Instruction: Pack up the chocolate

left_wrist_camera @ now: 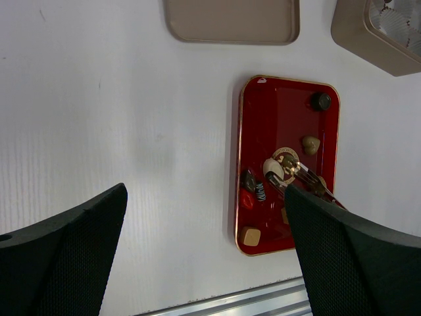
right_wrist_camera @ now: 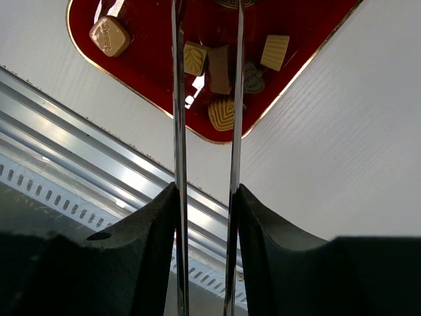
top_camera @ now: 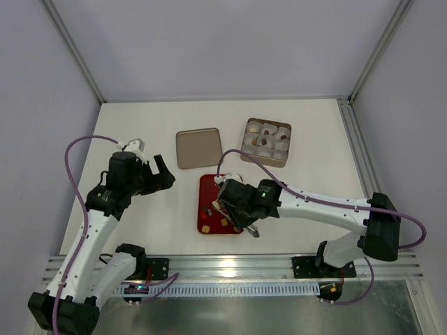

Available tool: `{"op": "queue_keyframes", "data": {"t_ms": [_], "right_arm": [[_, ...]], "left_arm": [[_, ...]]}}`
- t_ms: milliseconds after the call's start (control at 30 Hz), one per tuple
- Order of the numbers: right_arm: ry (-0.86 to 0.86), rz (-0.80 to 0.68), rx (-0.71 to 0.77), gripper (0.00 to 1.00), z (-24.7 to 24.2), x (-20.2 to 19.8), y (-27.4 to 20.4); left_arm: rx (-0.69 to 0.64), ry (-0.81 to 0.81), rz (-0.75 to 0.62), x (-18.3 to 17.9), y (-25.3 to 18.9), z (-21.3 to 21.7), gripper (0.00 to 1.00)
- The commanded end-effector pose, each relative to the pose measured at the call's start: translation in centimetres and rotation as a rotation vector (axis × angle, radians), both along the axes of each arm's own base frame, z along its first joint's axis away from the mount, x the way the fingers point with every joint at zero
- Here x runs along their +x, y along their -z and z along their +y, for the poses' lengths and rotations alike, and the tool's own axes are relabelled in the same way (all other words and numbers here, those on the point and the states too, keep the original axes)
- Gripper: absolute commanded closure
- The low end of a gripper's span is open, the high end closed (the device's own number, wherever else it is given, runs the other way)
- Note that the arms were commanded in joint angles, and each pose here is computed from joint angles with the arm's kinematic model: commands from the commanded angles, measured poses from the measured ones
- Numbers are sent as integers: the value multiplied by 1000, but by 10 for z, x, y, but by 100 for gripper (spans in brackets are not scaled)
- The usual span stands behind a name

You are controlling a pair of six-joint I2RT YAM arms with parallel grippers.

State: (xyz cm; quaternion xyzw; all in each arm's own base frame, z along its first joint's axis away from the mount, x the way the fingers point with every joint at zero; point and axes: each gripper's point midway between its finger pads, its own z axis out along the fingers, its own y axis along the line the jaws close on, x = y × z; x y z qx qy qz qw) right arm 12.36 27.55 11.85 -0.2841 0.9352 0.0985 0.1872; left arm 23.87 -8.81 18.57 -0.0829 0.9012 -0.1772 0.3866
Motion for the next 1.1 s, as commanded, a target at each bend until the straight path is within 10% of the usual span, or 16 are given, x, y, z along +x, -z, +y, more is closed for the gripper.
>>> {"op": "queue_keyframes", "data": {"t_ms": [0,1067], "right_arm": [[-7,-48,42,58,12,9,-13],[52,-76,119,68,-5,24,-41]], "left_arm": [[-5,-3,-17,2,-4,-1,0],[-8,-3,-19,2,-4,-1,0]]}}
